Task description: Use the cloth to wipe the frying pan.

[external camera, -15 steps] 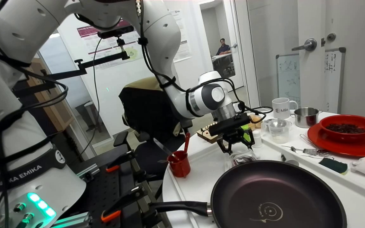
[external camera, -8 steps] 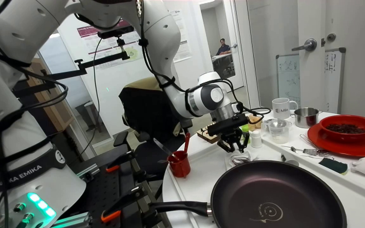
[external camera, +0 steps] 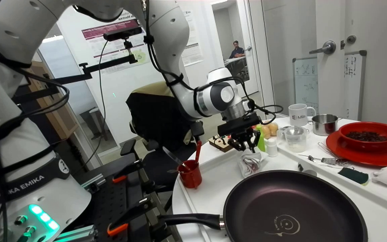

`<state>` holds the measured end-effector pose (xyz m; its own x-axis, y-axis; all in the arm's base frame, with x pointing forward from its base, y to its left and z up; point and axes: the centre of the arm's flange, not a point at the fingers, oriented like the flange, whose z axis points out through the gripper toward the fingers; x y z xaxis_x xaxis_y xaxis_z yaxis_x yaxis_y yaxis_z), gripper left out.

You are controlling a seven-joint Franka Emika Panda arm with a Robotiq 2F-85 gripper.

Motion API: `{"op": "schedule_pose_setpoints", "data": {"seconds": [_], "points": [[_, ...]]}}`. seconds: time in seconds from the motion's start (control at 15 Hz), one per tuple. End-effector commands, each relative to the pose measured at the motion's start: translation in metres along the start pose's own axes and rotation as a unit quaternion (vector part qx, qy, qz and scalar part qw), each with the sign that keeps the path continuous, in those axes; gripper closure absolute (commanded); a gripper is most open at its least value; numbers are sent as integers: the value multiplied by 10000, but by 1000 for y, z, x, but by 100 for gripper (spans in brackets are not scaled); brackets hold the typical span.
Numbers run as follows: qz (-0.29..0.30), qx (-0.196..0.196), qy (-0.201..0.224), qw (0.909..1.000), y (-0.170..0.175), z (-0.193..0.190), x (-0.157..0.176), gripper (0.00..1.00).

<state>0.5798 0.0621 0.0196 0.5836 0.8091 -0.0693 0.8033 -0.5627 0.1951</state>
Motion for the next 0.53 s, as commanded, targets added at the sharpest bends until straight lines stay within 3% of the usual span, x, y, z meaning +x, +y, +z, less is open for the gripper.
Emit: {"op": "schedule_pose_setpoints", "data": {"seconds": [0.0, 0.47], "points": [[-8, -161, 384, 9991, 3, -60, -14, 92], [337, -292, 810, 9957, 19, -131, -66, 92]]}}
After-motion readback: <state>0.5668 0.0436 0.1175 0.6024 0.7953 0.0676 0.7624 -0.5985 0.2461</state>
